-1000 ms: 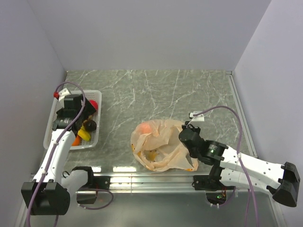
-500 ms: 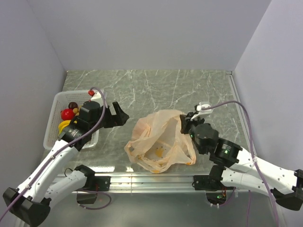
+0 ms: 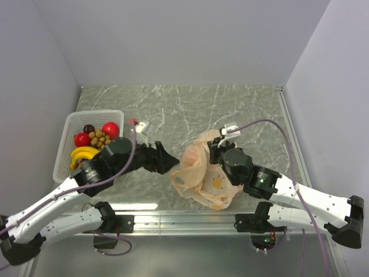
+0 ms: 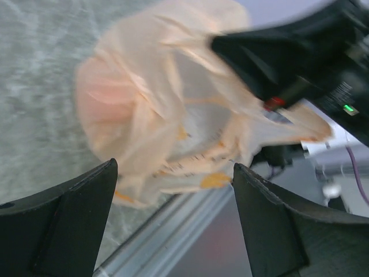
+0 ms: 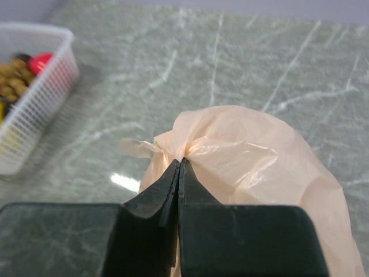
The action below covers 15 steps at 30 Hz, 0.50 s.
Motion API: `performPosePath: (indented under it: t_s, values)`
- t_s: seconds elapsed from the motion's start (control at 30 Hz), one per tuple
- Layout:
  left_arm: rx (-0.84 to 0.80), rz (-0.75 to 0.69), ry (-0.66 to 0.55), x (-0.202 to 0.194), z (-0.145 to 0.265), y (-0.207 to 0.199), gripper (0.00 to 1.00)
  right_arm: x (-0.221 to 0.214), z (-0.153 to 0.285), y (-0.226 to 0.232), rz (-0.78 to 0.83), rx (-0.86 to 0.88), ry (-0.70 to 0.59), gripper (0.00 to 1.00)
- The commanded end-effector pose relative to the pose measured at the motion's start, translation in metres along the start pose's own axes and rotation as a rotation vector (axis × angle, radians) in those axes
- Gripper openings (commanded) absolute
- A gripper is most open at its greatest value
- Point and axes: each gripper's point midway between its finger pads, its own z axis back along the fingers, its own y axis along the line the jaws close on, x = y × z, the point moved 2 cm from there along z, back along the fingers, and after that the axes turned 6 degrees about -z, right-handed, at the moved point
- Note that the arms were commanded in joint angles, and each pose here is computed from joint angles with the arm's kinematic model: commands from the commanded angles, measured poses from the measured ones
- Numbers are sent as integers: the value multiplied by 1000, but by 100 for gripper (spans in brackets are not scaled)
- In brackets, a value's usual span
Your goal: Untie the knot of the plastic bag and take out the fruit
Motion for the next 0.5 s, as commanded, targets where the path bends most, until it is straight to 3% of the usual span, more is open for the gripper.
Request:
performPosePath:
  t_s: [0.0,0.13,0.3,0.47]
  values:
    - [-72,-12,-24,4,-12,-36,86,-3,-2,-6,4,-68,1,0]
    - [-90,-93,14,-22,-35,-81,81,12,1,-7,30,-101,-20,0]
    - [3,-102,53,-46,-80,-93,69,20,8,-11,8,-106,-37,0]
    - [54,-93,55,-70,-109,-94,64,15,11,-18,7,-126,-20,0]
